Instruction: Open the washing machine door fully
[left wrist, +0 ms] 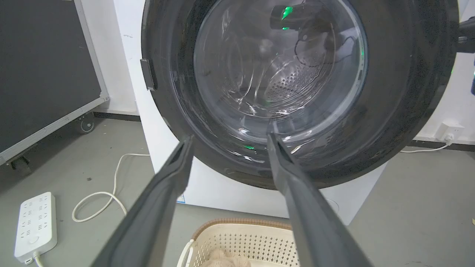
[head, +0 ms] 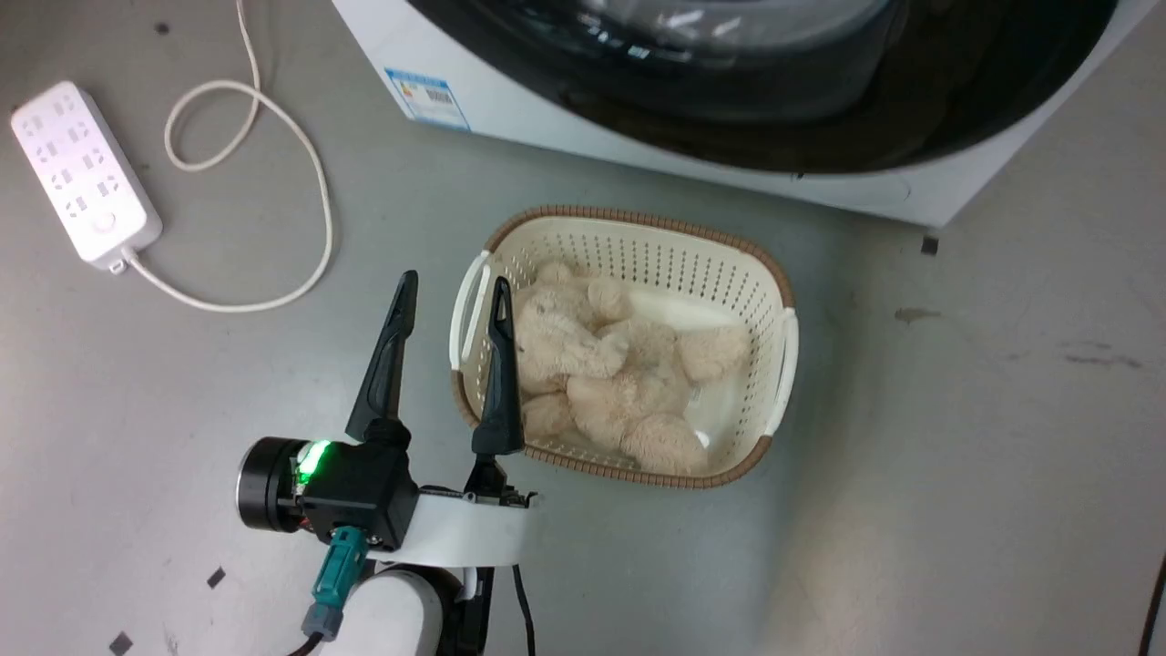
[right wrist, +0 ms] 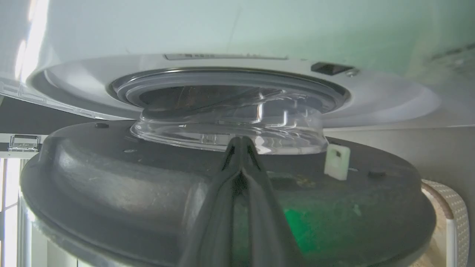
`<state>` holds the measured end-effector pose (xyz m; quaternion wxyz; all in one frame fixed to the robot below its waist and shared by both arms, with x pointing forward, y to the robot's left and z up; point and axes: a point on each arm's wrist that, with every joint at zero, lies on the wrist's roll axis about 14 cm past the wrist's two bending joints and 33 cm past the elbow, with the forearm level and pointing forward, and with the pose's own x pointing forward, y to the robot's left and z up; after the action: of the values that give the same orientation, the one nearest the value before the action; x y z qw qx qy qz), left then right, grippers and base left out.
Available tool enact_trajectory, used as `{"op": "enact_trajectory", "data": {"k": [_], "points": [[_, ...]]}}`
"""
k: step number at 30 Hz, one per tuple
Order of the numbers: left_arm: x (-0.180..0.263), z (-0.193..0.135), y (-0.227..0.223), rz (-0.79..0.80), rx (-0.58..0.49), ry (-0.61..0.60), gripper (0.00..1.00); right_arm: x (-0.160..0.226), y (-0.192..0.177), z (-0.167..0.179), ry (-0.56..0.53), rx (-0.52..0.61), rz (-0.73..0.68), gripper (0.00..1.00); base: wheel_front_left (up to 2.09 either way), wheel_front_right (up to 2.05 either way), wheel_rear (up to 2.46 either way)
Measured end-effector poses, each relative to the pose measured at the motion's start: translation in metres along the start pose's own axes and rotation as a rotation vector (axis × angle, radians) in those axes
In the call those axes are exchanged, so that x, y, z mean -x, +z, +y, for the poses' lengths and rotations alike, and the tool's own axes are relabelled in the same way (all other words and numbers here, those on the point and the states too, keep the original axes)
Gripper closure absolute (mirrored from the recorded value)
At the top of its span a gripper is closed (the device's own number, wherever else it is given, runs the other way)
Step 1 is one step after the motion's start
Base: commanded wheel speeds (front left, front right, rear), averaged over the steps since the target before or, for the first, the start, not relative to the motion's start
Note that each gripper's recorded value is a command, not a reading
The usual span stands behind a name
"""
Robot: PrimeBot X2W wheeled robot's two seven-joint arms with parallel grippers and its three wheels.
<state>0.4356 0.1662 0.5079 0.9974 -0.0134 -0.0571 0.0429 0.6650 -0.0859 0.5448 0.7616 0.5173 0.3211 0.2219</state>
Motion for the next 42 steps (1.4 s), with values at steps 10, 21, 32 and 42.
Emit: {"op": "enact_trajectory", "data": {"k": [10,21,32,42], "points": [[0.025,0.006,0.011,0.003,0.075,-0.007,0.00,0.024,-0.075,0.005,0.010,-0.033,0.169,1.00,0.00,0.00,0.00],[0.056,0.012,0.029,-0.023,0.102,-0.053,0.00,0.066,-0.163,0.019,0.067,-0.028,0.356,1.00,0.00,0.00,0.00],[0.078,0.026,0.031,-0.018,0.115,-0.038,0.00,0.071,-0.284,0.024,0.158,-0.003,0.604,1.00,0.00,0.00,0.00],[0.079,0.030,0.027,0.011,0.105,-0.046,0.00,0.061,-0.292,0.055,0.255,0.094,0.459,0.00,0.00,0.00,0.00]]}}
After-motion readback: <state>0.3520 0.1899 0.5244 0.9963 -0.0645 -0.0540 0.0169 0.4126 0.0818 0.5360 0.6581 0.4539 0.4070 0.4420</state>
